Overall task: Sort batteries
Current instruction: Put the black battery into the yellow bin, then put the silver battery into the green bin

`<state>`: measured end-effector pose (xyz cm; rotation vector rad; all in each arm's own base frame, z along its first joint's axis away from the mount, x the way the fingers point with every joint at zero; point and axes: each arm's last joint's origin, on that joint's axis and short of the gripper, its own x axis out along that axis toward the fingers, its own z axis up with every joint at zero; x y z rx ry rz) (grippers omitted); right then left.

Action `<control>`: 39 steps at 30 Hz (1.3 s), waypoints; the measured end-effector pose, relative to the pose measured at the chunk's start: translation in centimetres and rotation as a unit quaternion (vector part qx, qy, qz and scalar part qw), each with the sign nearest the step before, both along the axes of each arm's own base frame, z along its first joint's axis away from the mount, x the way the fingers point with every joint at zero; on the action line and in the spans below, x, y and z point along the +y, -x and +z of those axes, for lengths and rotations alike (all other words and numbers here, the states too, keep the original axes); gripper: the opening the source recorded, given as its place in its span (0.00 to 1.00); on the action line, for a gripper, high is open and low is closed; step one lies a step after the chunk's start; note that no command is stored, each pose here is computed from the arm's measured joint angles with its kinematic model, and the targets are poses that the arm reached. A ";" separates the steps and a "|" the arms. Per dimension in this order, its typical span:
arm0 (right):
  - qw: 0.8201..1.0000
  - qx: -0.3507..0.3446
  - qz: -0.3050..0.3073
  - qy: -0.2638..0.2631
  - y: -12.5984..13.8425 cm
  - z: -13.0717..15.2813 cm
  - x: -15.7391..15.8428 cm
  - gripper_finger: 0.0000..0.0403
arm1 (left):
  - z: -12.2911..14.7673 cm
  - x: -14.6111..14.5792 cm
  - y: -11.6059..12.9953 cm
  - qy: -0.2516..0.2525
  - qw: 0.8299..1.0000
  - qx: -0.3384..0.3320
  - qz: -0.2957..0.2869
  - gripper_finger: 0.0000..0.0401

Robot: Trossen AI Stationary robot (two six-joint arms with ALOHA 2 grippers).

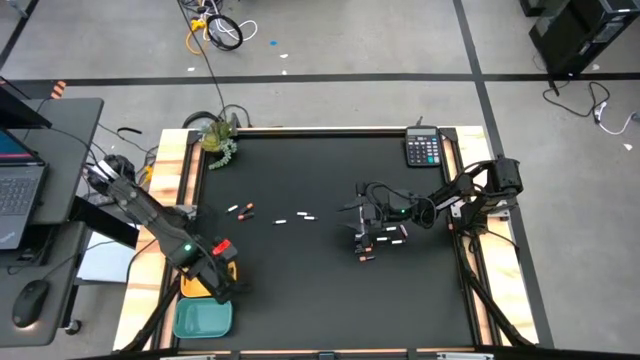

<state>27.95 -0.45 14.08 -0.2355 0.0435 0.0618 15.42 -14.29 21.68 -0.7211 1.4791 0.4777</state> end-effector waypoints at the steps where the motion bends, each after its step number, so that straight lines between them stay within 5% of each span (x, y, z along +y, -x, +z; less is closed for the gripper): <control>1: 1.000 -0.001 0.000 0.000 0.0 0.0 0.0 0.42 | -0.6 0.1 0.2 -0.005 1.000 0.004 0.013 0.16; 10: 1.000 -0.001 0.000 -0.002 0.0 0.0 -0.1 0.42 | -1.1 0.8 0.4 -0.014 0.999 0.029 0.026 0.42; 19: 1.000 0.000 -0.001 -0.002 0.0 0.0 -0.1 0.42 | 1.5 4.2 -1.1 -0.126 0.992 0.021 0.012 0.38; 30: 1.000 0.002 0.021 -0.003 0.0 0.0 0.0 0.42 | -1.3 10.8 -2.1 -0.156 0.983 0.047 -0.084 0.36; 39: 1.000 0.016 0.017 -0.003 0.1 -0.3 -0.7 0.42 | -3.0 14.3 1.1 -0.178 0.982 -0.060 0.001 0.36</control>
